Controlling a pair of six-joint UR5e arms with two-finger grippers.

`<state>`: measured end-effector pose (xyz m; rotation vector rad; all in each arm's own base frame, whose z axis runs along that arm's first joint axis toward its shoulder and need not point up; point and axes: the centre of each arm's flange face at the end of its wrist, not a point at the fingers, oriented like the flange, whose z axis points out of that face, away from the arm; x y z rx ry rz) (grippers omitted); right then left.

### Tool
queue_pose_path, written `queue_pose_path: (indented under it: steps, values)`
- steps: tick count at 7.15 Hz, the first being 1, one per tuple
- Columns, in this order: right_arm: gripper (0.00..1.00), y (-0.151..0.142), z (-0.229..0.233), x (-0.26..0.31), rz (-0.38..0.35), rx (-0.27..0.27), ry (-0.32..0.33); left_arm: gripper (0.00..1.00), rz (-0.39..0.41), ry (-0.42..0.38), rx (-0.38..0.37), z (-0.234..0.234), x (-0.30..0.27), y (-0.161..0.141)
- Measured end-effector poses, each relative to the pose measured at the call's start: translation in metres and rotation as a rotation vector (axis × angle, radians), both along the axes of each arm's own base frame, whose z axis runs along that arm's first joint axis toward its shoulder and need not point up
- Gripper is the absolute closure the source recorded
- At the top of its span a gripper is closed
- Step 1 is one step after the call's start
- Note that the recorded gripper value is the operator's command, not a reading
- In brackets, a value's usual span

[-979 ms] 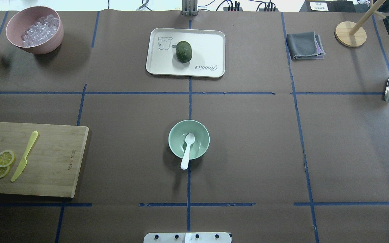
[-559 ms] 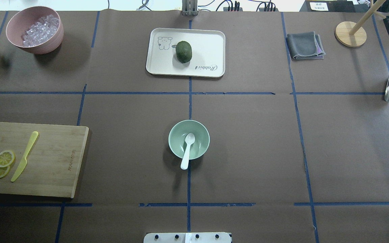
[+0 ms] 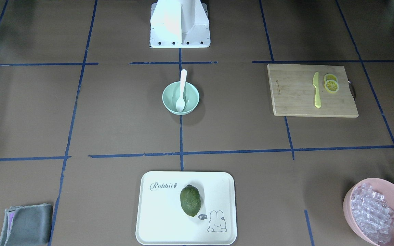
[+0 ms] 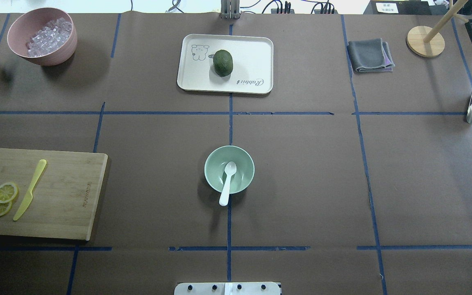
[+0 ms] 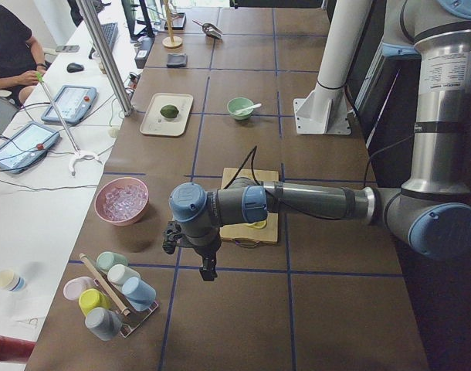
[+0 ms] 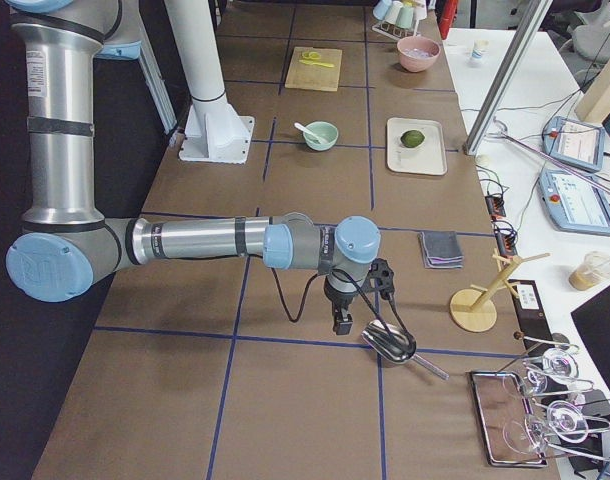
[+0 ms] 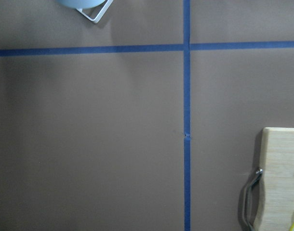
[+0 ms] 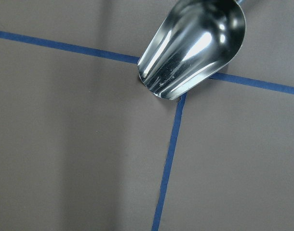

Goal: Place spoon in bowl

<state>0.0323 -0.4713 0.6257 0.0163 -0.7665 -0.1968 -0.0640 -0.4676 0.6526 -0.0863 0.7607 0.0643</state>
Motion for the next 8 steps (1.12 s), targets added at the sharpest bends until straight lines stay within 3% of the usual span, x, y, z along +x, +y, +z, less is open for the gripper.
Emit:
queue_pose_path:
  steps: [8]
  values:
    - [0.0, 0.0003, 0.0072, -0.0004, 0.002, -0.012, 0.002, 0.0, 0.004, -0.01, 0.011, -0.0058, -0.0006, 0.0031]
